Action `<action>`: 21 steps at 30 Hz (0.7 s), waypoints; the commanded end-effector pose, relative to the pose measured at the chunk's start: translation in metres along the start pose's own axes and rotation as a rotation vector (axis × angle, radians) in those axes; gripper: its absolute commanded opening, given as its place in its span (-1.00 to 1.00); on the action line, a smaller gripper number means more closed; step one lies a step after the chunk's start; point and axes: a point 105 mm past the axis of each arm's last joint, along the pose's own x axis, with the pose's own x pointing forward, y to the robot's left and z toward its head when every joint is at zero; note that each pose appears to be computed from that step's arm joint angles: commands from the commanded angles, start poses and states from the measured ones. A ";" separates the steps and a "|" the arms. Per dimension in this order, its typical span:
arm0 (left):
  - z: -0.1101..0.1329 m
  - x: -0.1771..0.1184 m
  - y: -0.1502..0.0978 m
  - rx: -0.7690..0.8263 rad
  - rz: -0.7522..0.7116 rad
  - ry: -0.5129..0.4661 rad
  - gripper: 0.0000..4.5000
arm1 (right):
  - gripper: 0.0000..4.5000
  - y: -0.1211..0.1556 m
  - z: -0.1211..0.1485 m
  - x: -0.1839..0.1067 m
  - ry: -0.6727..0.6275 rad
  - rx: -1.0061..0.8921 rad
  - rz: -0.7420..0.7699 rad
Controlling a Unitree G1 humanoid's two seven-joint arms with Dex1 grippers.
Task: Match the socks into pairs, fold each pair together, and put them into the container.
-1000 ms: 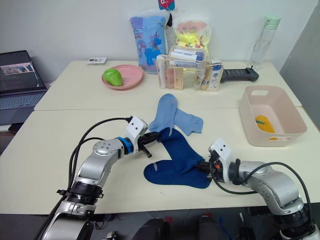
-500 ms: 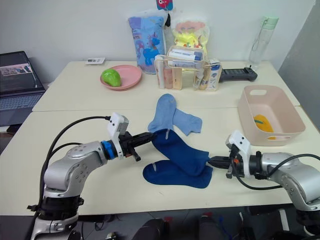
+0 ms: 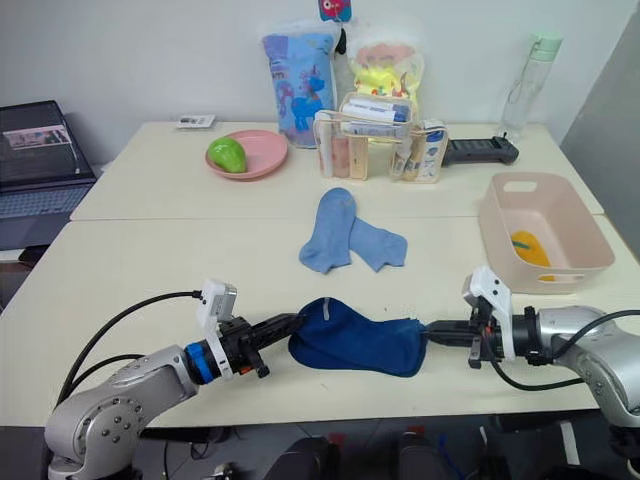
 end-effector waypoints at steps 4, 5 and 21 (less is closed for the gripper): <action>0.001 -0.004 -0.014 0.025 -0.032 -0.038 -1.00 | -0.98 -0.003 0.009 -0.001 -0.032 -0.057 -0.012; 0.000 -0.005 -0.014 0.022 -0.031 -0.036 -1.00 | -0.98 -0.003 0.008 0.000 -0.031 -0.058 -0.011; -0.016 -0.007 -0.008 0.019 0.009 -0.009 -1.00 | -0.98 -0.006 -0.009 0.009 -0.004 -0.052 -0.025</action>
